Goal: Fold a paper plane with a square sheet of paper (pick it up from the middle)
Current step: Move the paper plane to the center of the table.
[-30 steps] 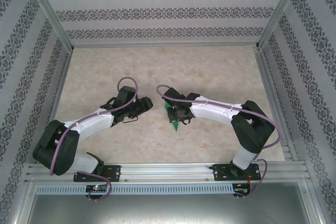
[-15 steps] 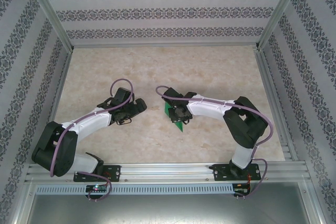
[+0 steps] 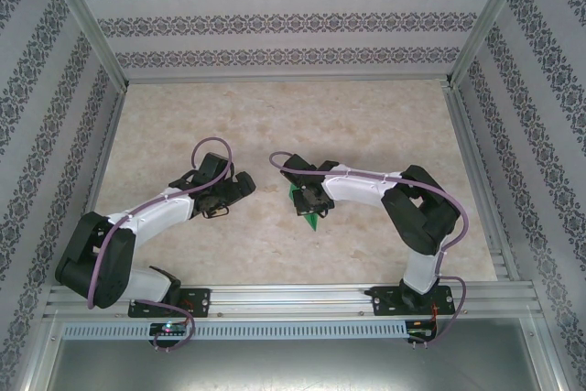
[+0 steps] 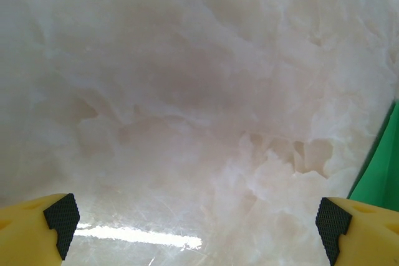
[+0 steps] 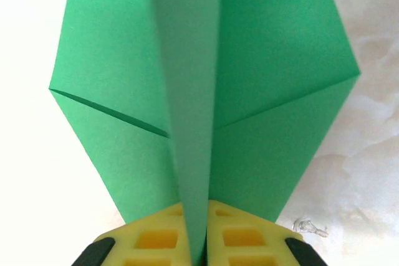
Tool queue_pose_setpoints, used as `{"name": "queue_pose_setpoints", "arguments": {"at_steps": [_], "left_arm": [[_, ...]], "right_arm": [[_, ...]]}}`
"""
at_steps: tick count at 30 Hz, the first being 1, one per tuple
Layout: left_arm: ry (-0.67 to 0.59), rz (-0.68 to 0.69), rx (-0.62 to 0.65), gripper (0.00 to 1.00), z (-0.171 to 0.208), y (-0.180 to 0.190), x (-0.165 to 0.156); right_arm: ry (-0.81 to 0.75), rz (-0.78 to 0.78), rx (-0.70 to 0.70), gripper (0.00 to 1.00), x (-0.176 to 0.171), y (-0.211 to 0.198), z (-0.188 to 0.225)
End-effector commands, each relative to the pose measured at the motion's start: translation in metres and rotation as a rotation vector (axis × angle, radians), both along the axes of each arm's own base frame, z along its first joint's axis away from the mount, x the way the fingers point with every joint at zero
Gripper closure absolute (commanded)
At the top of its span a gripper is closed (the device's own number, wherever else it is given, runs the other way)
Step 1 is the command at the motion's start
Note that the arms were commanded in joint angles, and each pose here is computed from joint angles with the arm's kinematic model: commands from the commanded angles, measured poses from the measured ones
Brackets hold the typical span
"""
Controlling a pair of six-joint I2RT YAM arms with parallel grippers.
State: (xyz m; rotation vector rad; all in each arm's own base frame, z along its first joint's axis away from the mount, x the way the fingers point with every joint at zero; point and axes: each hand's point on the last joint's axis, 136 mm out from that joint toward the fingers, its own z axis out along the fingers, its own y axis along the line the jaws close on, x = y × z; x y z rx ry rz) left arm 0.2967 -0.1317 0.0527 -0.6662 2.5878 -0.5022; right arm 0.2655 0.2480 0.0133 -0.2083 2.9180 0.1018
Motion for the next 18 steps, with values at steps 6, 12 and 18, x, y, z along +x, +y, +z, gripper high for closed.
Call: {"name": "queue_pose_setpoints", "arguments": {"at_steps": [6,12,18], "left_arm": [[-0.025,-0.003,0.035,0.00,0.011,0.016,0.003],[-0.042,-0.027,0.030,0.00,0.017,0.017,0.010],[-0.036,-0.067,0.019,0.00,0.021,0.012,0.017]], "right_arm": [[-0.098,-0.041,0.149,0.92,0.059,0.017,0.033],[-0.096,-0.044,0.190,0.93,0.107,0.033,0.031],[-0.058,-0.034,0.175,0.90,0.133,0.042,0.019]]}}
